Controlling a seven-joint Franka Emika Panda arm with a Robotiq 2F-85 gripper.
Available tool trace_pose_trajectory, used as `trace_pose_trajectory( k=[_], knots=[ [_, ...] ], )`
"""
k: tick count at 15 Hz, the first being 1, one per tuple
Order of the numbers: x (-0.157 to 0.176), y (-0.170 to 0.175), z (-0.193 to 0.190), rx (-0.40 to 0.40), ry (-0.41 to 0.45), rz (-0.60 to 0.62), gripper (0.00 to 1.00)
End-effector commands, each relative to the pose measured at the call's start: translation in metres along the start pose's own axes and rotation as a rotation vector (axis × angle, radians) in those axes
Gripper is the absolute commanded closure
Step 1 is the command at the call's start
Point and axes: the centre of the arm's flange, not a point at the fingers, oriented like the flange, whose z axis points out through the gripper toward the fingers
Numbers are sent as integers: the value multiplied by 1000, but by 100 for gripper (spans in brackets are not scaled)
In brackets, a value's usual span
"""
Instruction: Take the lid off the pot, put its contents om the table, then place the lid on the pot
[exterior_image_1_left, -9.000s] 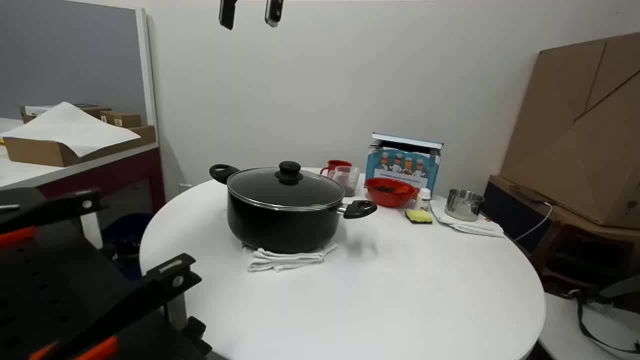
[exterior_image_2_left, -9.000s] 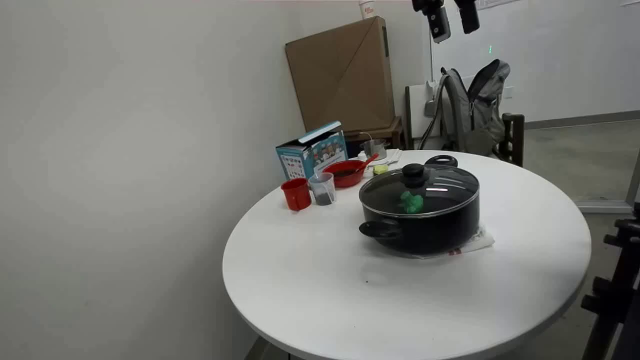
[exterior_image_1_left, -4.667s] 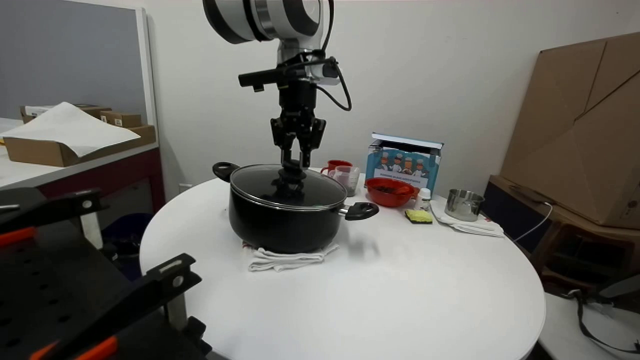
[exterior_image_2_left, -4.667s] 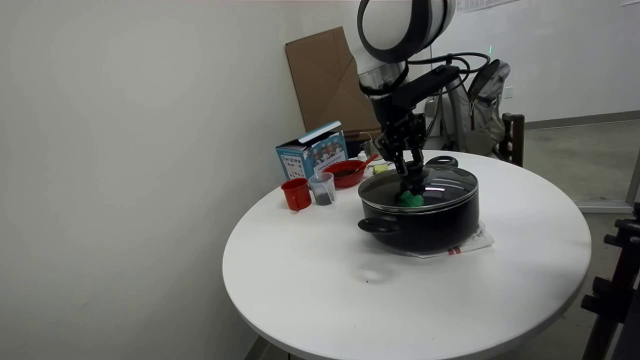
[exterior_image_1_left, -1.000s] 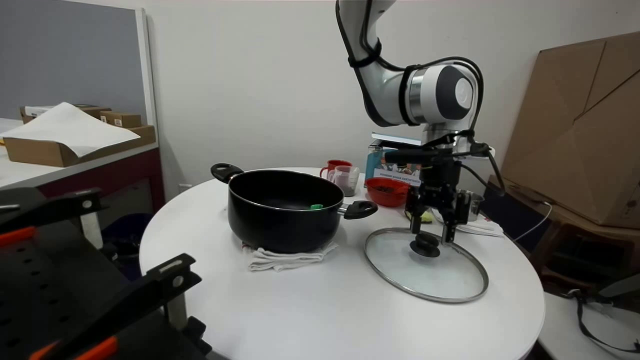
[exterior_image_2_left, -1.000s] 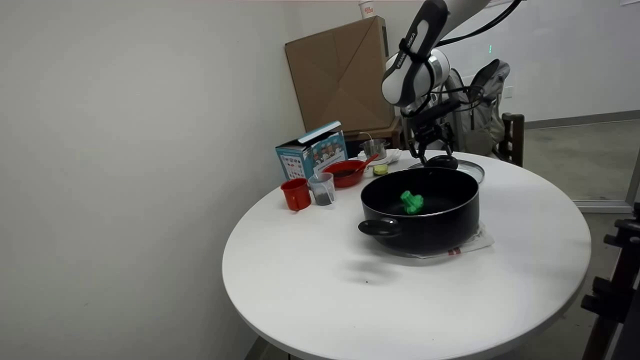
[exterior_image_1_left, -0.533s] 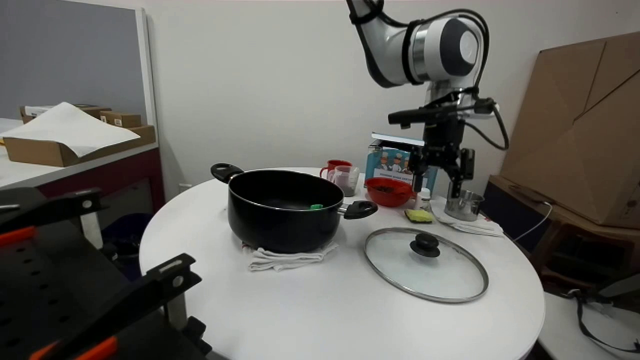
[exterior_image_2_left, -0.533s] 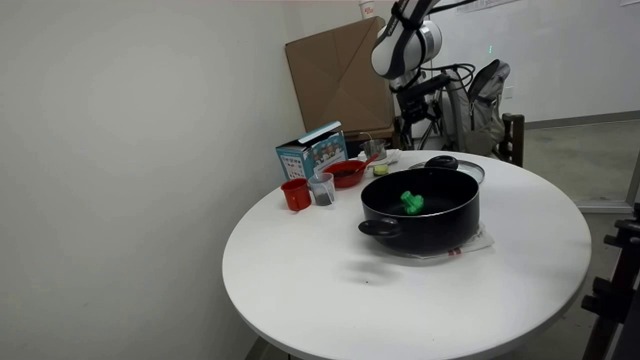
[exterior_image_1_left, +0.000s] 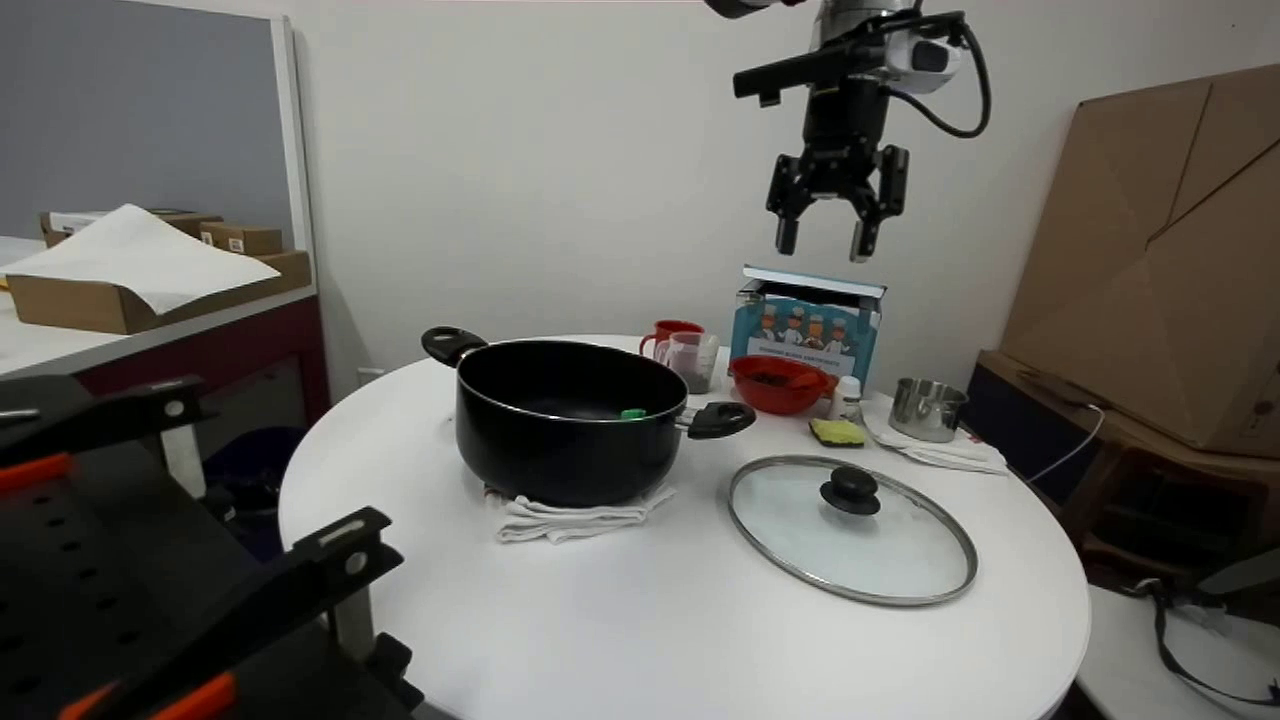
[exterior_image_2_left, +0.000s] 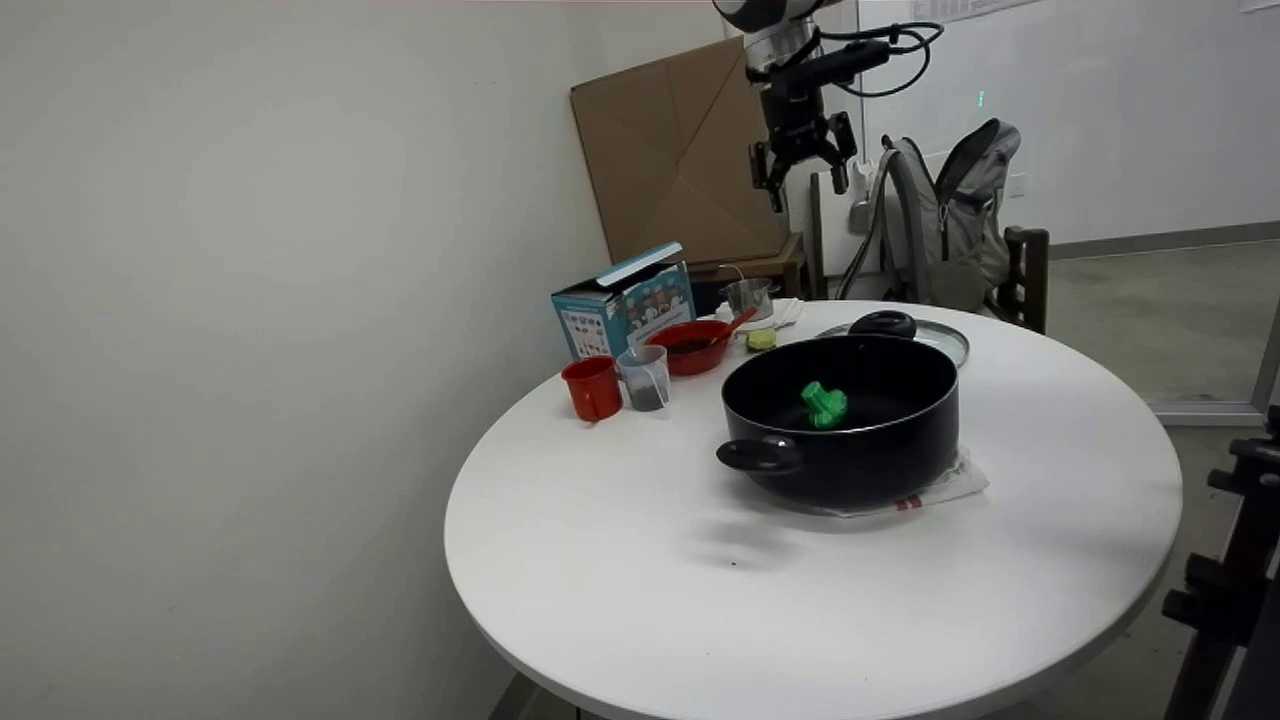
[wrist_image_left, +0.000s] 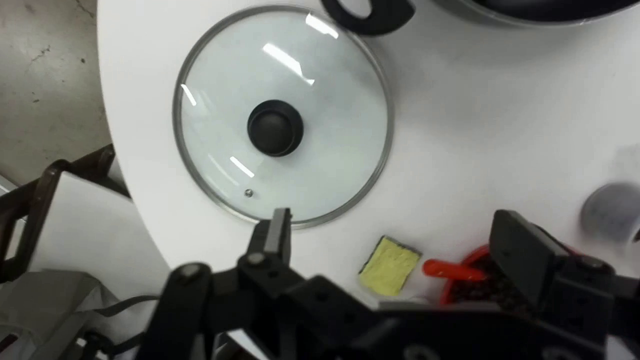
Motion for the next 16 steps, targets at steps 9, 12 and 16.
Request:
trace_pose_trajectory(
  k=[9, 12, 16],
  knots=[
    [-238, -139, 54, -14, -204, -538, 0],
    [-269, -155, 89, -40, -172, -587, 0],
    [-274, -161, 117, -58, -127, -590, 0]
  ],
)
